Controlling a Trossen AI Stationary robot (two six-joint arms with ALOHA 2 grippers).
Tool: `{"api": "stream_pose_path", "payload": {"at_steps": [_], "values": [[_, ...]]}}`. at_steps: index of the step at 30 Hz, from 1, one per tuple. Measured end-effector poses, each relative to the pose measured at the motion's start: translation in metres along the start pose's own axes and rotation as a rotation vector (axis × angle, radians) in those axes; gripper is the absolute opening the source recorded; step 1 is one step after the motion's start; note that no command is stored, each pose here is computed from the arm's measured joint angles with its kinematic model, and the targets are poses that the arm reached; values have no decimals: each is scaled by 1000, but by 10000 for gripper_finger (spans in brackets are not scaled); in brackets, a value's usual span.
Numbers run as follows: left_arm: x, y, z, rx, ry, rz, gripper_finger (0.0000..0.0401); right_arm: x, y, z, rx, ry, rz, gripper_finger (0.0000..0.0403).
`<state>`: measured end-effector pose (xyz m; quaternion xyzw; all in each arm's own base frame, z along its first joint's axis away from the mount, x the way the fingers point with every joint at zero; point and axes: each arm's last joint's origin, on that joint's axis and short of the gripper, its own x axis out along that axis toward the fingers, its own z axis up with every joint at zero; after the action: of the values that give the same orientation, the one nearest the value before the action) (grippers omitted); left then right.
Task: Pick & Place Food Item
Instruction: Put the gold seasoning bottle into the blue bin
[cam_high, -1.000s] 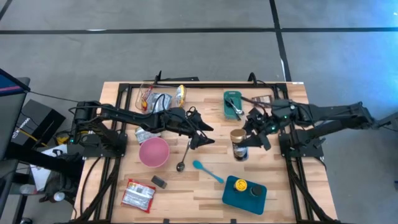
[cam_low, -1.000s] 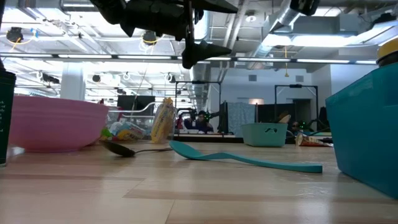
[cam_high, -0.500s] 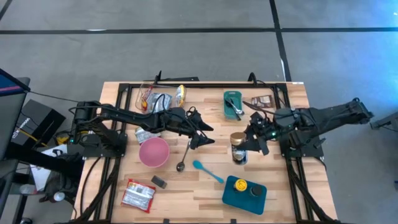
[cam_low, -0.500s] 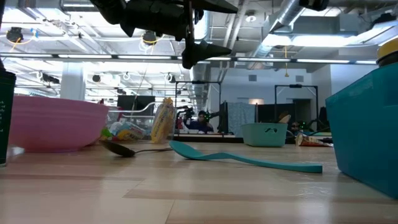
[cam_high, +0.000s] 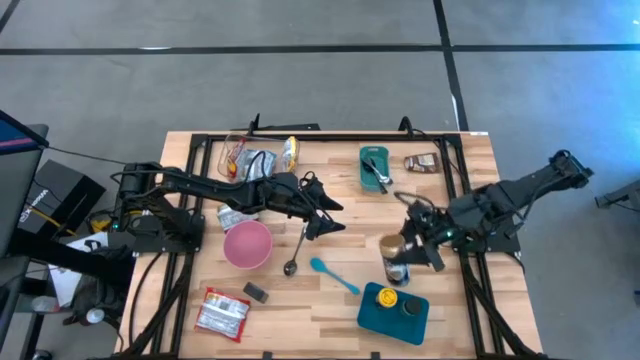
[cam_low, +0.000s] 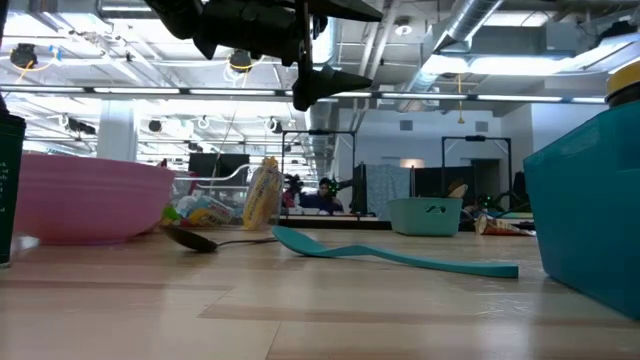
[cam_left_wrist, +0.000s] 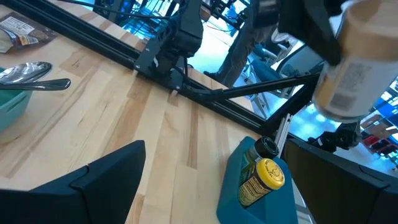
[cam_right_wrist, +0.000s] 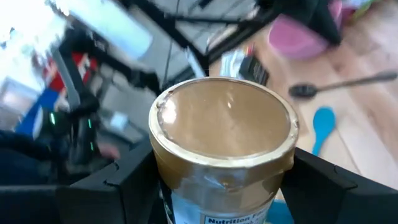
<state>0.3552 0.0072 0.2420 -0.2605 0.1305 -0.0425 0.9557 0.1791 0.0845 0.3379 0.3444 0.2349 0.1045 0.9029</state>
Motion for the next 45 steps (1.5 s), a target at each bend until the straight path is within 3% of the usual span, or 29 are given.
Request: {"api": "stream_pose_path", "payload": {"at_steps": [11,27,45], "values": [[0,0,0,0,0,0,379,-12,32,-49,-199,194,108,272],[0,0,0,0,0,0,379,-37,62,-104,-331,52,32,272],[0,0,0,0,0,0,379,8,71,-157,-356,66,-91,272]]}}
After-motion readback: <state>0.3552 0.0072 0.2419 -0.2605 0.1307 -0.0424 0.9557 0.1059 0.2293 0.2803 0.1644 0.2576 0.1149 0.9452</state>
